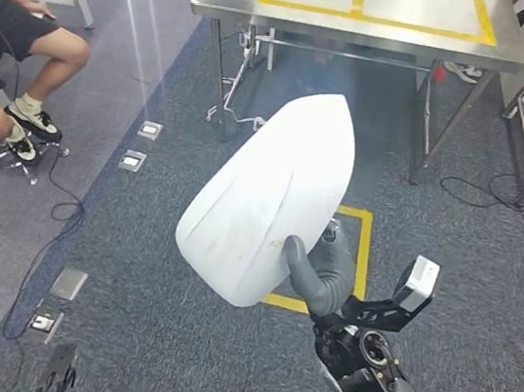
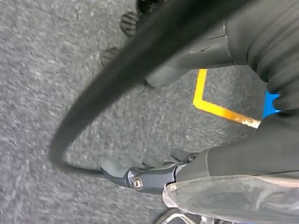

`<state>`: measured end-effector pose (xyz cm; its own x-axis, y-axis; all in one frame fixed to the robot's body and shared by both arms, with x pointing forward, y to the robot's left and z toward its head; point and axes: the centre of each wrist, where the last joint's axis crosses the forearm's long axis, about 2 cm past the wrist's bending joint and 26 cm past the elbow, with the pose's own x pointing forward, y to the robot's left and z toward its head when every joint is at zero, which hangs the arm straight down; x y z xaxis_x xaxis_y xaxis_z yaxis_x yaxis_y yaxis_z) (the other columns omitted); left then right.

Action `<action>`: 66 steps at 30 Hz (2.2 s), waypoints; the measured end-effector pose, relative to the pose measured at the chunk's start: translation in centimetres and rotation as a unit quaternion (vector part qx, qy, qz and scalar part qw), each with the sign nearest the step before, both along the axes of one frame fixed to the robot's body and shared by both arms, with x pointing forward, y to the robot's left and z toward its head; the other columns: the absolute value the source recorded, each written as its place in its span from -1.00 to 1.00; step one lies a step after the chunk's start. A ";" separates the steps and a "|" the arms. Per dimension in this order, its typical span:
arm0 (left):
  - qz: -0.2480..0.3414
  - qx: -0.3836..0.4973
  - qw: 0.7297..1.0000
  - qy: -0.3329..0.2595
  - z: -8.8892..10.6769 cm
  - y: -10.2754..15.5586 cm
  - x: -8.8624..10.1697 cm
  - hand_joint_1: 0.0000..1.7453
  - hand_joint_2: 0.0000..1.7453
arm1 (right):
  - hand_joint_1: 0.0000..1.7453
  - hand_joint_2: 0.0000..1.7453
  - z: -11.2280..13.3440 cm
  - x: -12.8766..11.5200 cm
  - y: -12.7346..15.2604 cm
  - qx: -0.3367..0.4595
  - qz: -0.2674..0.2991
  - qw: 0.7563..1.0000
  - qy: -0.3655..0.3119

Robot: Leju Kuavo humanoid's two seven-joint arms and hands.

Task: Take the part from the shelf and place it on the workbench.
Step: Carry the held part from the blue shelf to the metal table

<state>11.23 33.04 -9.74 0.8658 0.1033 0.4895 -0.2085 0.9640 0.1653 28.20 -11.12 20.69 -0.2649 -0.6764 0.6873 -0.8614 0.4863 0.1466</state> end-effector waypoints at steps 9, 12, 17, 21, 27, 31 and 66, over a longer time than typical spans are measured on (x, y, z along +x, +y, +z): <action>0.005 0.002 1.000 -0.002 0.0 0.4 -0.1 -1.00 1.00 | 1.00 1.00 0.1 -0.1 0.3 -0.011 0.003 1.000 0.004; 0.008 0.003 1.000 -0.002 0.0 0.4 -0.2 -1.00 1.00 | 1.00 1.00 0.2 -0.1 0.4 -0.011 0.006 1.000 0.002; 0.009 0.003 1.000 -0.001 -0.1 0.5 -0.4 -1.00 1.00 | 1.00 1.00 0.3 -0.1 0.5 -0.011 0.010 1.000 0.000; 0.009 0.002 1.000 -0.002 0.0 0.5 -0.3 -1.00 1.00 | 1.00 1.00 0.3 -0.1 0.6 -0.009 0.011 1.000 -0.001; 0.011 0.002 1.000 -0.002 0.0 0.5 -0.3 -1.00 1.00 | 1.00 1.00 0.3 -0.1 0.6 -0.008 0.012 1.000 -0.001; 0.016 0.001 1.000 -0.003 0.0 0.5 -0.3 -1.00 1.00 | 1.00 1.00 0.6 0.2 0.6 -0.008 0.018 1.000 -0.003; 0.024 -0.031 0.999 -0.023 0.3 0.3 1.0 -1.00 1.00 | 1.00 1.00 -1.0 0.5 0.2 -0.013 -0.014 0.999 0.028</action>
<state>12.27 33.30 -9.46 0.8356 0.1752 0.5207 -0.2603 0.9609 0.0944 28.68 -10.89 19.71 -0.2442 -0.6507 0.7190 -0.8385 0.5141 0.1805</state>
